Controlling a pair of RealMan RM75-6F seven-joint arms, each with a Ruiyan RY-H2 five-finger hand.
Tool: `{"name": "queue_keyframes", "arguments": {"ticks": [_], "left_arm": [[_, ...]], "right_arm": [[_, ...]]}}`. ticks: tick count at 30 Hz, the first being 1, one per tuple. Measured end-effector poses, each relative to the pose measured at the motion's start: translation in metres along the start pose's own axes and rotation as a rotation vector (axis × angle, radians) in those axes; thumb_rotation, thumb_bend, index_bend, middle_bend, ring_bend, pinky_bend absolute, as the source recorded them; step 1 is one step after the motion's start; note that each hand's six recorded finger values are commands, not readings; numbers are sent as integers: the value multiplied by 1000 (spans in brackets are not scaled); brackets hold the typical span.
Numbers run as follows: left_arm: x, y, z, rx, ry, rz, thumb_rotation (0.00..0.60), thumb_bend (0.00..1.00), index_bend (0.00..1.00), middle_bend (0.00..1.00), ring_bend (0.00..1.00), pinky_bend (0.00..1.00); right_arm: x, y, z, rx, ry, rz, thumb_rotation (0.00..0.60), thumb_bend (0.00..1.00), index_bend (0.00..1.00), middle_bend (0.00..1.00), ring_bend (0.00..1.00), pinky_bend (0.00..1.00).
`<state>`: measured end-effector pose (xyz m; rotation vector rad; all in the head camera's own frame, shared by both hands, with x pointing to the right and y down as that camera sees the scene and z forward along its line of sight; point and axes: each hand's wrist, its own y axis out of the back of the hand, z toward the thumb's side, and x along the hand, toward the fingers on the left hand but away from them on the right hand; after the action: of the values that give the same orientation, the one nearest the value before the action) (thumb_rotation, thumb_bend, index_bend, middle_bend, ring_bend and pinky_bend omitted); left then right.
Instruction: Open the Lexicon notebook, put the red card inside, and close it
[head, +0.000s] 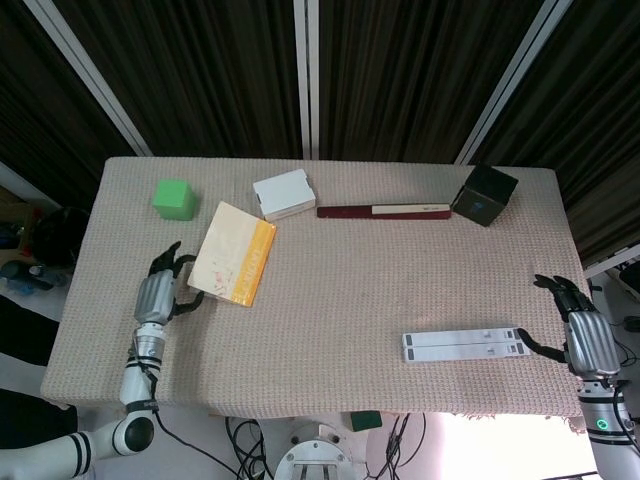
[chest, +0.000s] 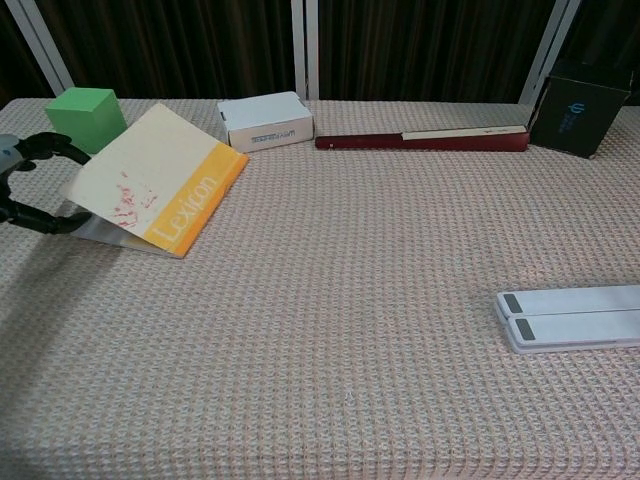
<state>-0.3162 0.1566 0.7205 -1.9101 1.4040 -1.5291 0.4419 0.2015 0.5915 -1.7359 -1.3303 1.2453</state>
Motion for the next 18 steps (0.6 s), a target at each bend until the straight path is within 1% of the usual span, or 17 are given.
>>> {"name": "queue_keyframes", "arguments": {"ticks": [3,5,9,10,12,14,16,18], "left_arm": [[1,15,-4,27,-4,23,600,264,229,0,0,16],[1,25,-6,67,-26,28,600,264,230,0,0,20],[-2,53,-13,195,-78,56,600,263,236,17,0,24],[-4,64,-14,242,-98,76,600,263,237,23,0,26],[-9,79,-15,303,-130,115,600,263,242,31,0,33],[-18,96,-17,363,-162,169,600,254,245,32,0,34],[-28,117,-24,415,-177,221,600,240,246,32,0,33],[-38,132,-31,440,-177,250,600,231,247,32,0,33]], "right_arm": [[0,1,-1,3,-2,-1,600,160,180,223,132,249],[0,2,-2,12,-3,4,600,160,179,223,132,247],[-1,4,-3,51,-3,27,600,160,179,223,132,245],[-2,6,-4,66,-2,31,600,160,180,223,132,245],[-3,10,-4,83,-1,34,600,160,180,224,132,245],[-4,14,-4,100,1,34,600,160,179,224,132,245],[-5,19,-3,118,1,31,600,159,179,224,132,239],[-4,22,-3,123,-1,28,600,159,179,225,129,230]]}}
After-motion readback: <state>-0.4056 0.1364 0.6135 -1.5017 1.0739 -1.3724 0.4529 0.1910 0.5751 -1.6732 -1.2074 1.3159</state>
